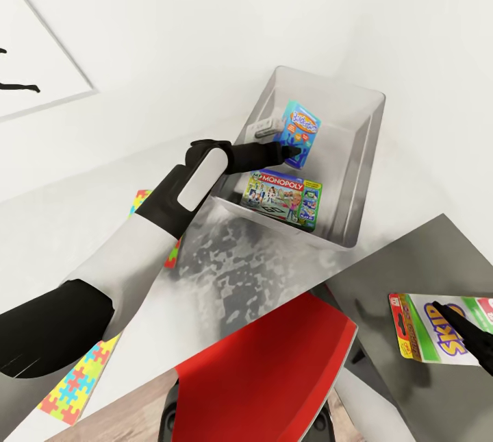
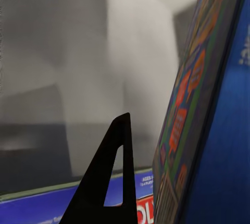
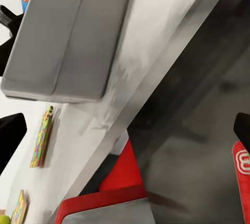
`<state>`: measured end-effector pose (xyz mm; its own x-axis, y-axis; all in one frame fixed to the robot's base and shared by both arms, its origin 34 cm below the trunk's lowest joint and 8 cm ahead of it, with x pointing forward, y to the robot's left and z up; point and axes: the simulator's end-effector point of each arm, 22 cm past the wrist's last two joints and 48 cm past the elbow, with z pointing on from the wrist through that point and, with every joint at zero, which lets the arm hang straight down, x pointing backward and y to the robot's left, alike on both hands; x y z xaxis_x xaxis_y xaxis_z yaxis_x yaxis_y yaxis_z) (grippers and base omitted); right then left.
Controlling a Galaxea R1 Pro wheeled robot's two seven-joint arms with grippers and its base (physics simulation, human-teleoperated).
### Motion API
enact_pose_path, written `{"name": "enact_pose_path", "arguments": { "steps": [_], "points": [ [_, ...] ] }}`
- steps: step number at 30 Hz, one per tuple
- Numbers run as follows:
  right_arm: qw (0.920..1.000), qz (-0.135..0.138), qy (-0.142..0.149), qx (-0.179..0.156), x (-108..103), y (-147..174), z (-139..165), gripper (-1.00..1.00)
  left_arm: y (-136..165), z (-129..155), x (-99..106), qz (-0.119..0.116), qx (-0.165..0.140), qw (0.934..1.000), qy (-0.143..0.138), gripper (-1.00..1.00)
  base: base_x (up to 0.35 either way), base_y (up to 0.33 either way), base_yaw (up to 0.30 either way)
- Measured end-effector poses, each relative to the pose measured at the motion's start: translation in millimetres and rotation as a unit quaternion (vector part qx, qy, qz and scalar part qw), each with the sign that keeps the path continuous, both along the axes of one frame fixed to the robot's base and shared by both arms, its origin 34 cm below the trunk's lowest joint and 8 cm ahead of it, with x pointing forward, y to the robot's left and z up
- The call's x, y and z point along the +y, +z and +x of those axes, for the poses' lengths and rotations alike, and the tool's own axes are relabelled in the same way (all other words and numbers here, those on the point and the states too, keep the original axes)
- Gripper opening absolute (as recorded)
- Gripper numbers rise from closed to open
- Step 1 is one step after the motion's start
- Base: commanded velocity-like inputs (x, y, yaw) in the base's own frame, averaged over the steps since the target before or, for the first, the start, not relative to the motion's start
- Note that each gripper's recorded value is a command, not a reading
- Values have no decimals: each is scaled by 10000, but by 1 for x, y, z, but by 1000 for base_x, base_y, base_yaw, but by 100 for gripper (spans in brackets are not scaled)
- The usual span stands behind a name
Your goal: Put all the toys in the child's room - the three board games (two on the bed and one on the table), the two jigsaw puzzles on the table, and the tennis ball on the table - inside the toy box on the table in the child's room.
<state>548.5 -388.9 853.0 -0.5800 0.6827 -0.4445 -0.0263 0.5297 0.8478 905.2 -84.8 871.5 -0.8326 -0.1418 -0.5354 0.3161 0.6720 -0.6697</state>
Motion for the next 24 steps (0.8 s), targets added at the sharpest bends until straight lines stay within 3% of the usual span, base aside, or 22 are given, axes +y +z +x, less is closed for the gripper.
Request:
{"name": "enact_pose_path", "arguments": {
  "steps": [24],
  "points": [
    [10000,-2,1,76,0,-7,-2,100,-11,1,2,52,60,10000,24,-100,0,0,0]
  ]
}}
